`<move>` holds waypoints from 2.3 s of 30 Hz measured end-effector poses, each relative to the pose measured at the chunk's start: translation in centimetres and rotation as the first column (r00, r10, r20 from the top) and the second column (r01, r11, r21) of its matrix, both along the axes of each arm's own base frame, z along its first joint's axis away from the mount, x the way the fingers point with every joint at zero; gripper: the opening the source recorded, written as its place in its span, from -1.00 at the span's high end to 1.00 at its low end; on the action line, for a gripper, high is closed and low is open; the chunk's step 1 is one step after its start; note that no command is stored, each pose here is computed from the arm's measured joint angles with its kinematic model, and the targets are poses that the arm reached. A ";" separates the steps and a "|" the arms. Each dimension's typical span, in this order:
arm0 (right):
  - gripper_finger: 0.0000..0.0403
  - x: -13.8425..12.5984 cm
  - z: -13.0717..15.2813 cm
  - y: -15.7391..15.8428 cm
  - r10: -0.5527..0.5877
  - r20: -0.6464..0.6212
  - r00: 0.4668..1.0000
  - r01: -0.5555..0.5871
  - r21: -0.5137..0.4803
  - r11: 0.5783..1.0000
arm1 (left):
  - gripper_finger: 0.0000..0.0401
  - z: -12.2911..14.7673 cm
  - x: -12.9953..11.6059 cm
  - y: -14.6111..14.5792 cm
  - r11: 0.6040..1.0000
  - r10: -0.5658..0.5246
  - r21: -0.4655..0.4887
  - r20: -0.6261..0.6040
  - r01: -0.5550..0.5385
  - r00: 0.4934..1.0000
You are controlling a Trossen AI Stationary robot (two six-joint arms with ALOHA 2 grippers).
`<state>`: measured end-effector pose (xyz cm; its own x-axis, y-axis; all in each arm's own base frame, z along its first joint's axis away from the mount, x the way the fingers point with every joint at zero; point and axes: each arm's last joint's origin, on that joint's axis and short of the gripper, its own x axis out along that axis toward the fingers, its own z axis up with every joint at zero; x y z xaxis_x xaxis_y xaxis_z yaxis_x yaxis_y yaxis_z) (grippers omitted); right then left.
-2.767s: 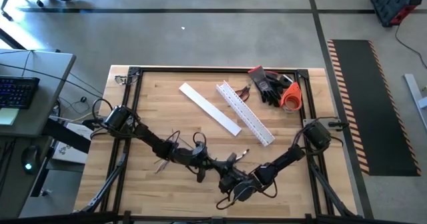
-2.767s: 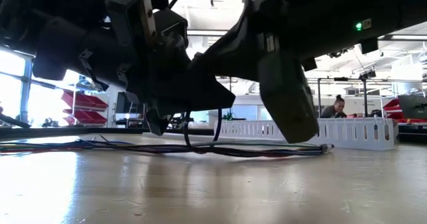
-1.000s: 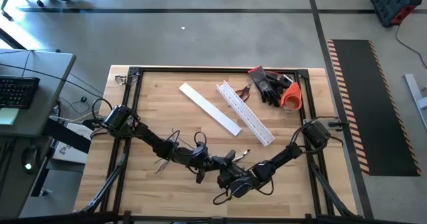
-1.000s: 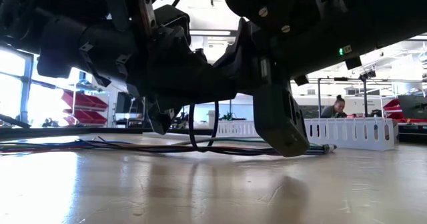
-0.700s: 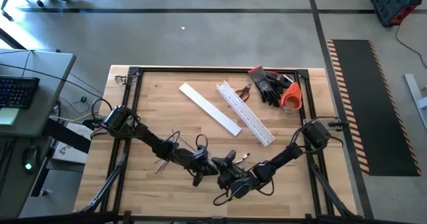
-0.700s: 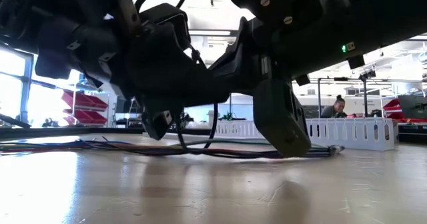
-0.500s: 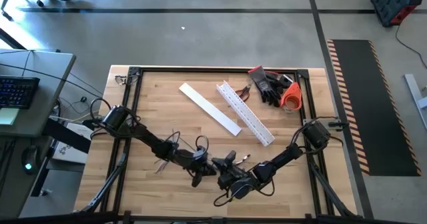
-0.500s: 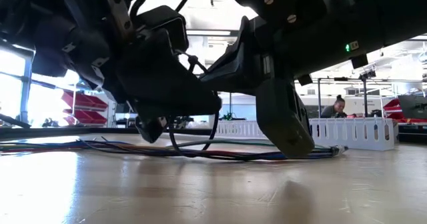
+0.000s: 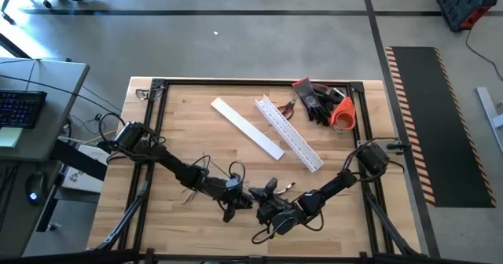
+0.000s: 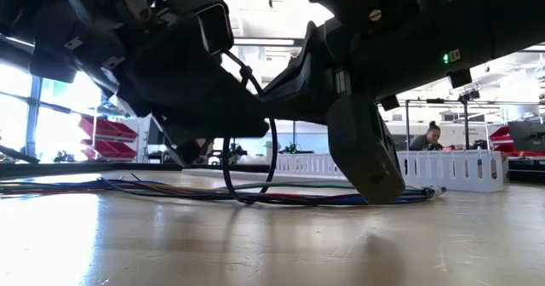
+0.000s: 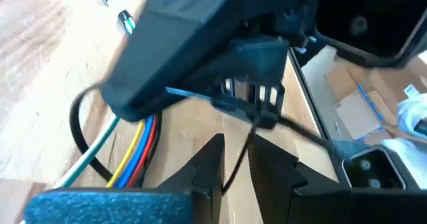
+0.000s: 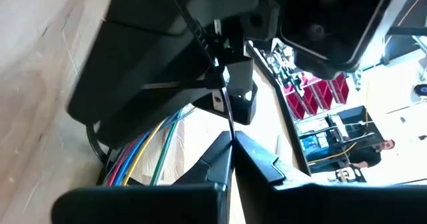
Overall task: Ziptie cables
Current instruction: Wrap the colored cables with the black zip tie
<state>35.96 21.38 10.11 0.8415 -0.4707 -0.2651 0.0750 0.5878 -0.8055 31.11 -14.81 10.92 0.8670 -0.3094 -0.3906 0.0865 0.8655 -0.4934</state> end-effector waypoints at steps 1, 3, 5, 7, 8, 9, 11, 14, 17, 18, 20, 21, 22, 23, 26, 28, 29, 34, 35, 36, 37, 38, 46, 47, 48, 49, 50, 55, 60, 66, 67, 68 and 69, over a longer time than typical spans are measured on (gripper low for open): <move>1.00 0.0 0.0 0.0 0.000 0.000 1.000 0.000 0.001 1.000 | 0.73 0.0 0.0 -0.1 1.000 -0.001 0.003 0.003 0.001 1.000; 1.00 0.0 0.0 0.0 0.001 0.001 1.000 -0.001 0.001 1.000 | 0.74 0.0 -0.1 -0.2 1.000 -0.003 0.024 0.009 0.003 1.000; 1.00 0.0 0.0 0.0 -0.001 0.001 1.000 0.001 0.003 1.000 | 0.76 0.0 -0.2 -0.4 0.999 -0.019 0.050 0.019 0.018 1.000; 1.00 0.0 0.0 0.0 -0.001 0.002 1.000 0.001 0.005 1.000 | 0.80 0.0 -0.3 -0.6 0.997 -0.031 0.076 0.032 0.028 0.999; 1.00 0.0 0.0 0.0 -0.001 0.003 1.000 0.001 0.005 1.000 | 0.82 0.0 -0.3 -0.7 0.996 -0.032 0.085 0.035 0.029 0.999; 1.00 0.0 0.0 0.0 -0.001 0.002 1.000 0.001 0.005 1.000 | 0.84 0.1 -0.4 -0.8 0.996 -0.027 0.090 0.038 0.023 0.999; 1.00 0.0 0.0 0.0 -0.001 0.002 1.000 0.001 0.005 1.000 | 0.88 0.1 -0.4 -0.9 0.995 -0.026 0.093 0.039 0.022 0.999; 1.00 0.0 0.0 0.0 -0.001 0.003 1.000 0.001 0.005 1.000 | 0.94 0.1 -0.5 -1.1 0.995 -0.036 0.091 0.038 0.032 0.999; 1.00 0.0 0.0 0.0 -0.001 0.002 1.000 0.001 0.004 1.000 | 0.98 0.1 -0.5 -1.1 0.995 -0.041 0.097 0.043 0.037 0.998; 1.00 0.0 0.0 0.0 0.000 0.002 1.000 0.000 0.004 1.000 | 0.99 0.1 -0.5 -1.1 0.994 -0.044 0.101 0.047 0.039 0.998; 1.00 0.0 0.0 0.0 0.001 0.000 1.000 -0.001 0.001 1.000 | 1.00 0.1 -0.5 -1.1 0.993 -0.045 0.107 0.051 0.040 0.998; 1.00 0.0 0.0 0.0 0.000 0.000 1.000 0.000 0.001 1.000 | 1.00 0.1 -0.5 -1.1 0.993 -0.042 0.110 0.054 0.036 0.998; 1.00 0.0 0.0 0.0 0.002 -0.002 1.000 -0.002 -0.003 1.000 | 1.00 0.2 -0.5 -1.1 0.993 -0.028 0.114 0.060 0.021 0.998; 1.00 0.0 0.0 0.0 0.004 -0.007 1.000 -0.004 -0.012 1.000 | 1.00 0.2 -0.4 -1.0 0.994 -0.007 0.112 0.069 -0.001 0.998; 1.00 0.0 0.1 0.0 0.017 -0.019 1.000 -0.018 -0.046 0.999 | 1.00 0.3 -0.2 -0.5 0.996 0.049 0.077 0.062 -0.054 0.997; 1.00 0.1 0.2 0.1 0.022 -0.020 1.000 -0.024 -0.062 0.998 | 1.00 0.2 0.1 0.0 0.996 0.074 0.041 0.050 -0.076 0.996; 1.00 0.1 0.3 0.1 0.022 -0.022 1.000 -0.024 -0.074 0.997 | 1.00 0.2 0.2 0.2 0.996 0.082 0.024 0.043 -0.083 0.996; 1.00 0.0 0.3 0.3 0.044 -0.058 0.997 -0.052 -0.143 0.988 | 1.00 0.4 0.6 0.9 0.992 0.108 -0.069 0.022 -0.106 0.994; 1.00 -0.1 0.4 0.4 0.054 -0.068 0.996 -0.064 -0.164 0.984 | 1.00 0.4 0.7 1.1 0.990 0.114 -0.087 0.025 -0.111 0.993; 1.00 -0.1 0.4 0.6 0.062 -0.077 0.995 -0.075 -0.185 0.980 | 1.00 0.5 0.6 1.3 0.988 0.120 -0.105 0.037 -0.115 0.992; 1.00 -0.2 0.5 0.8 0.071 -0.085 0.994 -0.087 -0.203 0.975 | 1.00 0.5 0.5 1.5 0.985 0.125 -0.123 0.046 -0.118 0.991; 1.00 -0.2 0.6 0.9 0.079 -0.092 0.993 -0.098 -0.222 0.970 | 1.00 0.5 0.4 1.7 0.983 0.126 -0.141 0.056 -0.117 0.990; 1.00 -0.1 0.8 0.8 0.076 -0.089 0.993 -0.096 -0.247 0.964 | 1.00 0.4 -0.1 2.0 0.981 0.104 -0.170 0.084 -0.089 0.991; 1.00 0.0 0.8 0.7 0.069 -0.077 0.995 -0.084 -0.227 0.970 | 1.00 0.4 -0.1 1.9 0.982 0.103 -0.170 0.085 -0.087 0.991; 1.00 0.1 0.8 0.5 0.061 -0.062 0.996 -0.072 -0.204 0.976 | 1.00 0.4 -0.2 1.8 0.982 0.102 -0.169 0.084 -0.086 0.991; 0.99 0.2 0.8 0.3 0.053 -0.050 0.997 -0.061 -0.183 0.981 | 1.00 0.4 -0.2 1.6 0.982 0.099 -0.167 0.082 -0.084 0.992; 0.98 0.3 0.8 0.2 0.045 -0.039 0.998 -0.051 -0.166 0.985 | 1.00 0.3 -0.3 1.5 0.983 0.099 -0.165 0.080 -0.084 0.992; 0.76 0.6 0.8 -0.3 0.026 0.008 1.000 -0.026 -0.074 0.997 | 1.00 0.1 -0.6 0.9 0.986 0.104 -0.138 0.069 -0.093 0.992; 0.40 0.1 2.2 -0.6 0.012 -0.004 1.000 -0.011 0.018 1.000 | 1.00 -0.1 -1.3 -0.1 0.982 0.149 -0.124 0.049 -0.142 0.988; 0.07 -1.2 3.9 -2.7 0.069 -0.184 0.981 -0.003 0.338 0.941 | 1.00 -0.2 -1.8 -1.1 0.969 0.233 -0.102 0.071 -0.225 0.970; 0.03 -1.4 4.1 -3.1 0.091 -0.224 0.970 0.007 0.399 0.917 | 1.00 -0.3 -1.9 -1.1 0.965 0.249 -0.101 0.071 -0.241 0.966; -0.01 -1.6 4.3 -3.3 0.112 -0.257 0.960 0.018 0.455 0.890 | 1.00 -0.5 -1.8 -1.2 0.962 0.262 -0.099 0.069 -0.255 0.963; -0.03 -1.8 4.5 -3.5 0.132 -0.282 0.950 0.028 0.499 0.866 | 1.00 -0.6 -1.7 -1.3 0.961 0.266 -0.096 0.067 -0.259 0.962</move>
<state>34.18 17.88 14.58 0.7046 -0.1685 -0.6893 -0.1623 0.9074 -0.3876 29.38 -16.10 10.30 0.9492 -0.0957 -0.2998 -0.0967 0.8179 -0.5672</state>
